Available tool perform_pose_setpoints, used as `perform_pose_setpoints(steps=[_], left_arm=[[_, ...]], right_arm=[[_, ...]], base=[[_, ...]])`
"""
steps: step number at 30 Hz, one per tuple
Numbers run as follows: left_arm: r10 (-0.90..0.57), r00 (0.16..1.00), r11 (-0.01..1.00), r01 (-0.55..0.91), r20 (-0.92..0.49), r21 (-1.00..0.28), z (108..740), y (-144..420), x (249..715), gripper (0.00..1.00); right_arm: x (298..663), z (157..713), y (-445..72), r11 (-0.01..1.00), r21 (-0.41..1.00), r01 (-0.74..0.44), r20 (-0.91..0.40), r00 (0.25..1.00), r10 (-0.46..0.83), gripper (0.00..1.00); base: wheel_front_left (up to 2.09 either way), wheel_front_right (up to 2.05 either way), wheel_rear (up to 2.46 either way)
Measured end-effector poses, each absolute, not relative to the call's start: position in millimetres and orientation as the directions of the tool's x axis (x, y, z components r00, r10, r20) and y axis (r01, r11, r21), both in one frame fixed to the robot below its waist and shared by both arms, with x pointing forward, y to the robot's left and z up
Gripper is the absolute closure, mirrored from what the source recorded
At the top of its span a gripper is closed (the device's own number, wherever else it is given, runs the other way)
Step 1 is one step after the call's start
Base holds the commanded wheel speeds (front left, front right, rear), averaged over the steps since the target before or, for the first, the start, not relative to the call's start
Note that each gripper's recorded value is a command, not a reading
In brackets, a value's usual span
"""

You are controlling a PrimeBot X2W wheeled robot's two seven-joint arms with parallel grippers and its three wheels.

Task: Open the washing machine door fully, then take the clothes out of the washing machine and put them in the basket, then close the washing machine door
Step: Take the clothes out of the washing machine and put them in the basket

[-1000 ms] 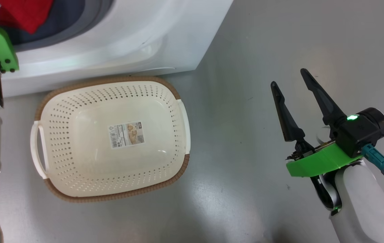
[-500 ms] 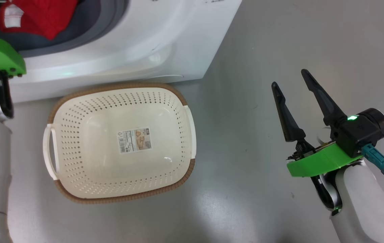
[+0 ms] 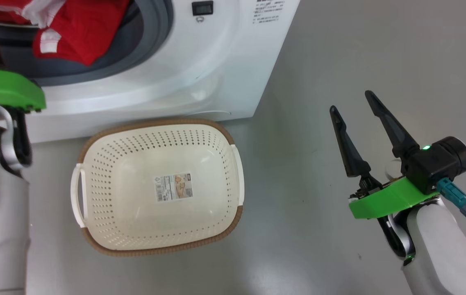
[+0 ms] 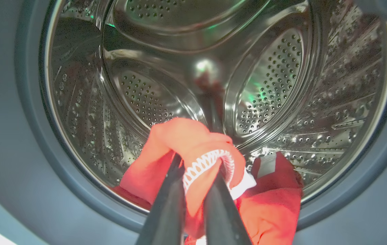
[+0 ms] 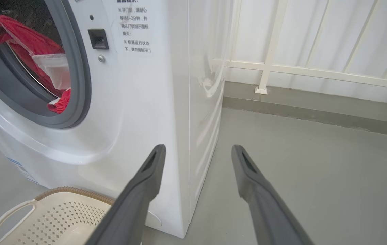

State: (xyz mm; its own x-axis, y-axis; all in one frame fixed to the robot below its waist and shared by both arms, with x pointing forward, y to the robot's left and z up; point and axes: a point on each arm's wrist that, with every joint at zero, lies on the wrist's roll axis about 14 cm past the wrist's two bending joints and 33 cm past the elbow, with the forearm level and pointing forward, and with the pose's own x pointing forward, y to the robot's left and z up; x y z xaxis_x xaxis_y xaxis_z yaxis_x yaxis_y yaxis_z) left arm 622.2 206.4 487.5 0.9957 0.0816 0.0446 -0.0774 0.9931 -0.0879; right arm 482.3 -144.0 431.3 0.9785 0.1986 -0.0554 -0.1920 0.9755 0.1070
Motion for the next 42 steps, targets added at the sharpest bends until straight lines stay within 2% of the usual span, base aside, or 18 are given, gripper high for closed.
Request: perform_pose_setpoints(steps=[18, 28, 35, 42], left_arm=[[0.029, 0.972, 0.989, 0.005, 0.233, -0.146, 550.9, 180.8, 558.9, 1.00], [0.006, 0.959, 0.986, 0.041, 0.285, -0.162, 568.1, 170.1, 524.8, 1.00], [-0.027, 0.955, 0.982, 0.080, 0.294, -0.169, 577.8, 158.7, 500.6, 1.00], [-0.056, 0.970, 0.977, 0.102, 0.236, -0.188, 564.0, 147.4, 482.1, 1.00]], right_arm=[[466.2, 466.8, -141.8, 0.974, 0.096, -0.203, 0.011, 0.979, 0.203, 0.00], [457.7, 477.1, -141.9, 0.974, 0.094, -0.204, 0.028, 0.979, 0.202, 0.00], [451.5, 484.9, -145.4, 0.977, 0.091, -0.195, 0.043, 0.981, 0.192, 0.00], [448.0, 483.5, -145.7, 0.977, 0.096, -0.191, 0.039, 0.981, 0.188, 0.00]], base=[[0.00, 0.00, 0.00], [0.00, 0.00, 0.00], [0.00, 0.00, 0.00], [0.00, 0.00, 0.00]])
